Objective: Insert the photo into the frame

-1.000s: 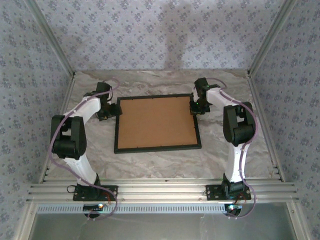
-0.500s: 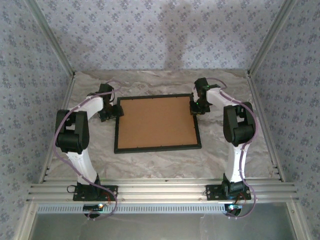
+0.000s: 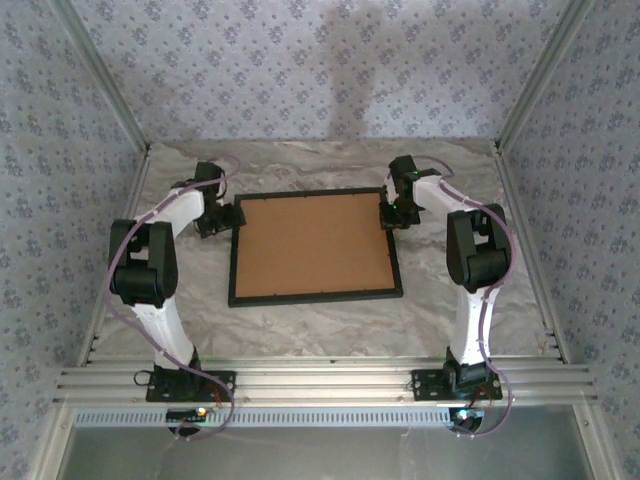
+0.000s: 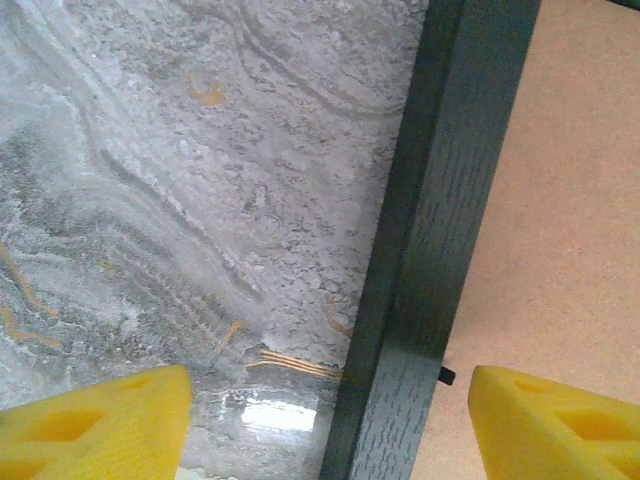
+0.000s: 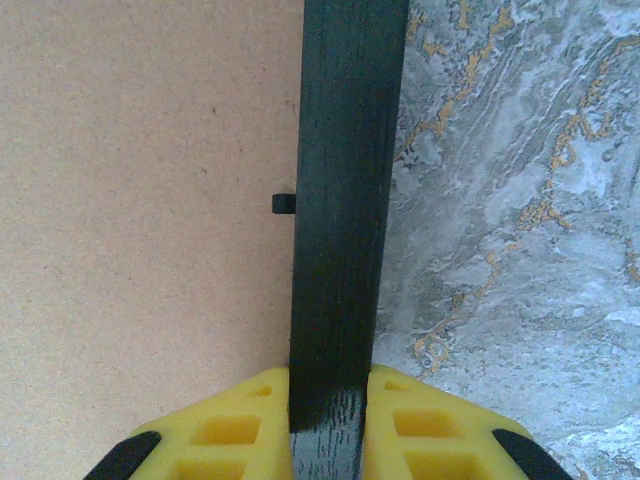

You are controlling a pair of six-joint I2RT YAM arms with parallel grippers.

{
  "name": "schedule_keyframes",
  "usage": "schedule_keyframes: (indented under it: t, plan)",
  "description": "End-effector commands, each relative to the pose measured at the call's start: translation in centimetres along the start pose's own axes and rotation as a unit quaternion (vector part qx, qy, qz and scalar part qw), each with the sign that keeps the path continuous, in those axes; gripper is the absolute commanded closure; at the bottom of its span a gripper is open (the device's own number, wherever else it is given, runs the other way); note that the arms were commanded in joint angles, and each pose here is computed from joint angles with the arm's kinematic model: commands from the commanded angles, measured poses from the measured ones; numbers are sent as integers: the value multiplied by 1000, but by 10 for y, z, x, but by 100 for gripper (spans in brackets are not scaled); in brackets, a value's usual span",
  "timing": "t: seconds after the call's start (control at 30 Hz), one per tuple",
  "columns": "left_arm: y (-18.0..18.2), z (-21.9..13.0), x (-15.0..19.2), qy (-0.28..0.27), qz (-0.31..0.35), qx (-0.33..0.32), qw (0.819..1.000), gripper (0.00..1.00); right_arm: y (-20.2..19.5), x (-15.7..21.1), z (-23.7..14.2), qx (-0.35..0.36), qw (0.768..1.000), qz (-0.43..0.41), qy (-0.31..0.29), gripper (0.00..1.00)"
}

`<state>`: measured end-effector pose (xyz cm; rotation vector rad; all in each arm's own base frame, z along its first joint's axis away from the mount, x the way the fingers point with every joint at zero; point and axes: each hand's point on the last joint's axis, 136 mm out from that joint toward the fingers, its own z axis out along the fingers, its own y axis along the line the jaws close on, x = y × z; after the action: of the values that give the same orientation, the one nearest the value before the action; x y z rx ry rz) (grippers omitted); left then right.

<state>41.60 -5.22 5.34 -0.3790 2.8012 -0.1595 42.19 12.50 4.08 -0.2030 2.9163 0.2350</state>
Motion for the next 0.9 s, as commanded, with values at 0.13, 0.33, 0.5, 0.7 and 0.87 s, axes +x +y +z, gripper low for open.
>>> schedule_keyframes:
  t: [0.13, 0.33, 0.5, 0.7, 0.87]
  plan:
    - [4, 1, -6, -2, -2, -9, 1000, 26, 13, 20, 10, -21, 999, -7, 37, 81]
    - [4, 14, 3, 17, -5, -7, 1000, 26, 13, 18, 9, -22, 999, -9, 35, 81]
    - [10, 25, 16, 31, -11, -14, 999, 26, 14, 19, 11, -22, 999, -8, 39, 81]
    - [11, 43, 33, 56, -24, -4, 998, 27, 14, 17, 8, -22, 999, -9, 37, 81]
    - [7, 50, 40, 67, -33, 11, 997, 27, 14, 17, 7, -22, 999, -9, 35, 82]
